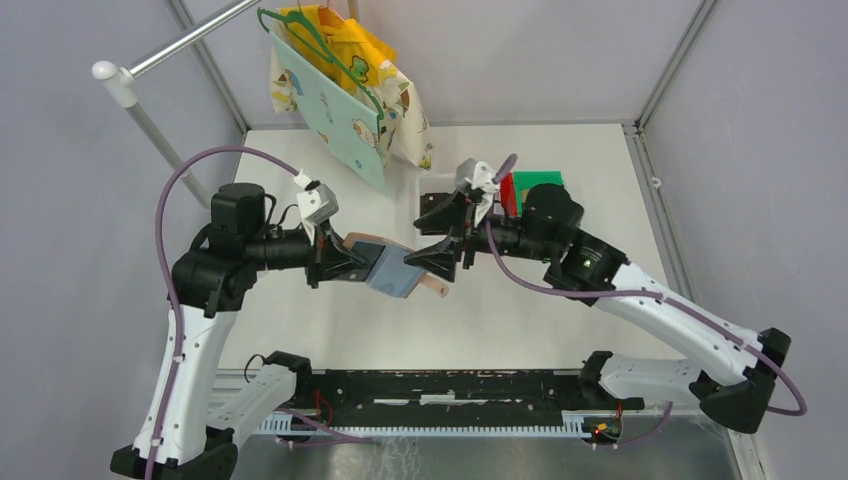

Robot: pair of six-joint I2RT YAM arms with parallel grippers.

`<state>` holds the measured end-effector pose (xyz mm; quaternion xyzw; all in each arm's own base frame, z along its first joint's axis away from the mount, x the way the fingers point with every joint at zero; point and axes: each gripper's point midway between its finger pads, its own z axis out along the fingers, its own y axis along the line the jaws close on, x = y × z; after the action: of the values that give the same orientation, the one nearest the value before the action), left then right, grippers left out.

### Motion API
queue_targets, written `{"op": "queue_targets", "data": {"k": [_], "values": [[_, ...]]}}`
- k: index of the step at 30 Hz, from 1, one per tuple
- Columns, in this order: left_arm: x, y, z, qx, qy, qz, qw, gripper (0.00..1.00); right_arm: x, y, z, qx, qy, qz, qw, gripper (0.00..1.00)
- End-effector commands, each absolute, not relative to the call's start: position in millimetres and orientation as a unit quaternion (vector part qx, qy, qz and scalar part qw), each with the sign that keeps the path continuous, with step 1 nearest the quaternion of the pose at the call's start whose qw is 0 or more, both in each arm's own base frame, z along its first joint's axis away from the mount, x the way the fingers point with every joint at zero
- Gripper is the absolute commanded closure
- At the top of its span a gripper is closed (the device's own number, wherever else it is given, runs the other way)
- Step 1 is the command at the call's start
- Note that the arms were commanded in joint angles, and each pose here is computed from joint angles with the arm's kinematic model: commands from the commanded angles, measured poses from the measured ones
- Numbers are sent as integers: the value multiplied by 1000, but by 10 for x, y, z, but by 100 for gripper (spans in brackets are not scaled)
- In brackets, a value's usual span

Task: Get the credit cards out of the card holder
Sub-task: Remove the credit card from the card holder.

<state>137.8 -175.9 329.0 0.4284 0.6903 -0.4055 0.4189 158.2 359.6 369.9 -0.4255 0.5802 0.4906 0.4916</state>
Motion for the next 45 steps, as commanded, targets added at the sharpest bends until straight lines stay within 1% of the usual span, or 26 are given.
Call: {"op": "queue_targets", "data": {"k": [1,4,8,13,17,22,29,38,45], "values": [[1705,-1739,3528,357,717,-381,462,98,1603,3334,4448,-352,514,512,591,26],[1894,-1683,3529,316,739,-358,476,98,1506,3297,4553,-328,496,551,586,26],[2009,-1654,3586,287,745,-348,492,98,1331,3393,4492,-303,469,633,536,29],[1944,-1716,3699,277,734,-378,491,98,1301,3704,4107,-284,489,700,436,37],[1779,-1787,3790,300,712,-409,485,98,1297,3842,3944,-268,485,731,398,42],[1585,-1865,3883,324,690,-449,466,98,1364,3903,3856,-258,494,730,395,44],[1417,-1943,3918,335,676,-498,428,98,1438,3946,3909,-251,494,727,406,47],[1310,-1963,4017,331,662,-520,425,98,1431,3965,3935,-247,486,736,403,49],[1319,-1975,4022,318,661,-531,425,98,1388,4038,4008,-247,473,747,397,56]]}}
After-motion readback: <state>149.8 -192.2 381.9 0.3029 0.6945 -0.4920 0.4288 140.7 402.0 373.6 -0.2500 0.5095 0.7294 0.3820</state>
